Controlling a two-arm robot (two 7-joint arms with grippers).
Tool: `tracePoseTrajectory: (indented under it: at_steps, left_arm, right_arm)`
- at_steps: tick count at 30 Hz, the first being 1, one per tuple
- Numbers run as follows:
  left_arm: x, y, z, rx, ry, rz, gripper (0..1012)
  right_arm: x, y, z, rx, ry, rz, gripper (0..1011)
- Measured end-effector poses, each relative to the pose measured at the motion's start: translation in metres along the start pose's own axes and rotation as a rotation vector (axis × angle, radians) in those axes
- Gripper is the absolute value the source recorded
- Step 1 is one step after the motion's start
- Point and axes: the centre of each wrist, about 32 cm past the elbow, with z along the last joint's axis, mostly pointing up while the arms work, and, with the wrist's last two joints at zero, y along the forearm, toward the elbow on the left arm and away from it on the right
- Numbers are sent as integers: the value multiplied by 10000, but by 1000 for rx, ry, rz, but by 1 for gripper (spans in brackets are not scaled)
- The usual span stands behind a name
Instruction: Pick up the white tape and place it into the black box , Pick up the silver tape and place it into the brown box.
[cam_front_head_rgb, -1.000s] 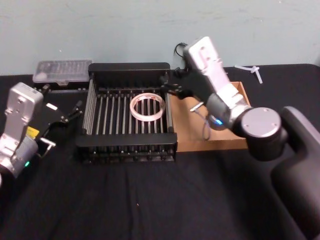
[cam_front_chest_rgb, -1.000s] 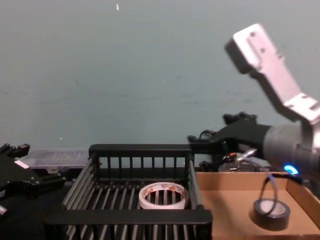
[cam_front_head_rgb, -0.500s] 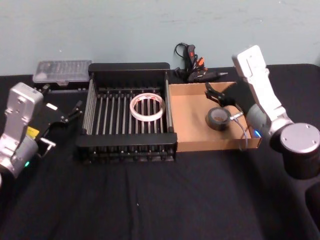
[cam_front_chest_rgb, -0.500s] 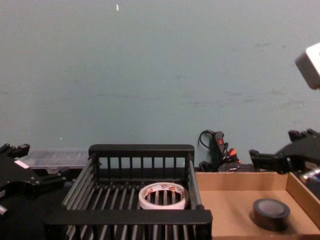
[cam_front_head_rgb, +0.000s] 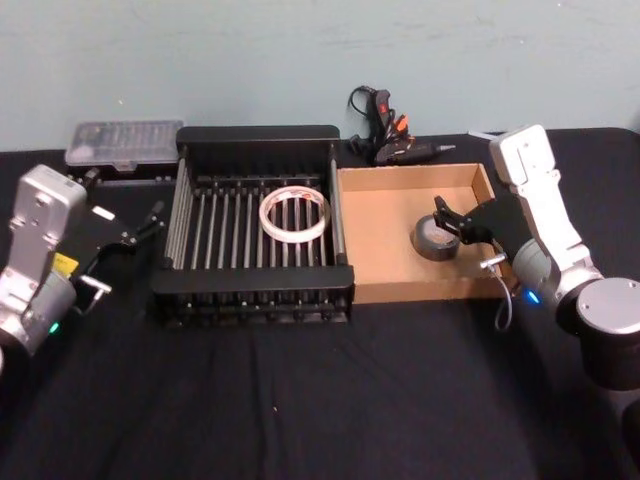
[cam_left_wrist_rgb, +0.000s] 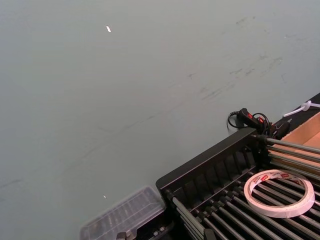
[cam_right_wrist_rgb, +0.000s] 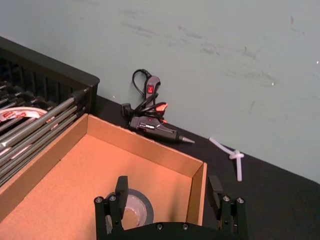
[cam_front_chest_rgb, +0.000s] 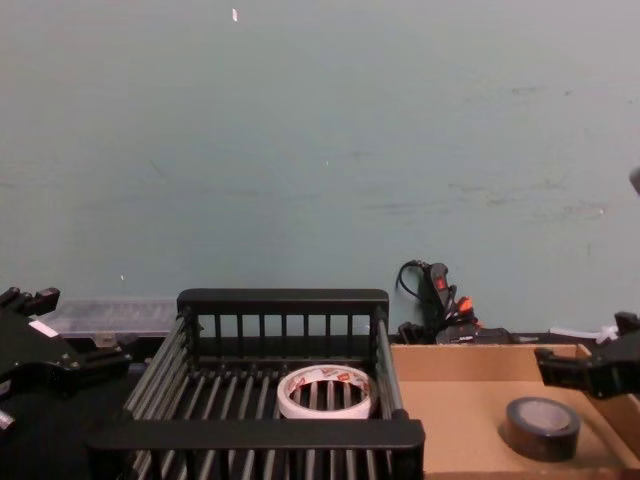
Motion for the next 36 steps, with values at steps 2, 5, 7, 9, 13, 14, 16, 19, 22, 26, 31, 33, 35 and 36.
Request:
tracePoseTrajectory:
  at_steps: [2,5,7,9,13,14,16,19,22,26,31,33,35,36]
  left_arm:
    - [0,0,0,0,0,0,1001]
    - [0,0,0,0,0,0,1001]
    - [0,0,0,0,0,0,1001]
    - [0,0,0,0,0,0,1001]
    - [0,0,0,0,0,0,1001]
    - [0,0,0,0,0,0,1001]
    - [0,0,0,0,0,0,1002]
    - [0,0,0,0,0,0,1001]
    - [0,0,0,0,0,0,1001]
    - [0,0,0,0,0,0,1001]
    - [0,0,0,0,0,0,1001]
    - [0,0,0,0,0,0,1001]
    - [0,0,0,0,0,0,1001]
    - [0,0,0,0,0,0,1001]
  right_arm:
    - [0,-1,-12,-3,2,-1,1002]
    - [-4,-1,-32,-10,4,-2,1002]
    - [-6,-1,-34,-11,4,-2,1002]
    - [-6,0,-34,-11,4,-2,1003]
    - [-7,0,-33,-11,3,-2,1002]
    - [-7,0,-33,-11,3,-2,1002]
    - [-7,0,-32,-10,3,-1,1002]
    - [-7,1,-31,-10,3,-1,1002]
    - [-7,1,-31,-10,2,0,1002]
    - [-7,2,-30,-9,2,0,1002]
    - [-7,2,-28,-9,2,1,1002]
    - [-7,3,-27,-8,2,1,1002]
    - [-7,3,-27,-8,2,1,1002]
    - [-7,3,-27,-8,2,1,1002]
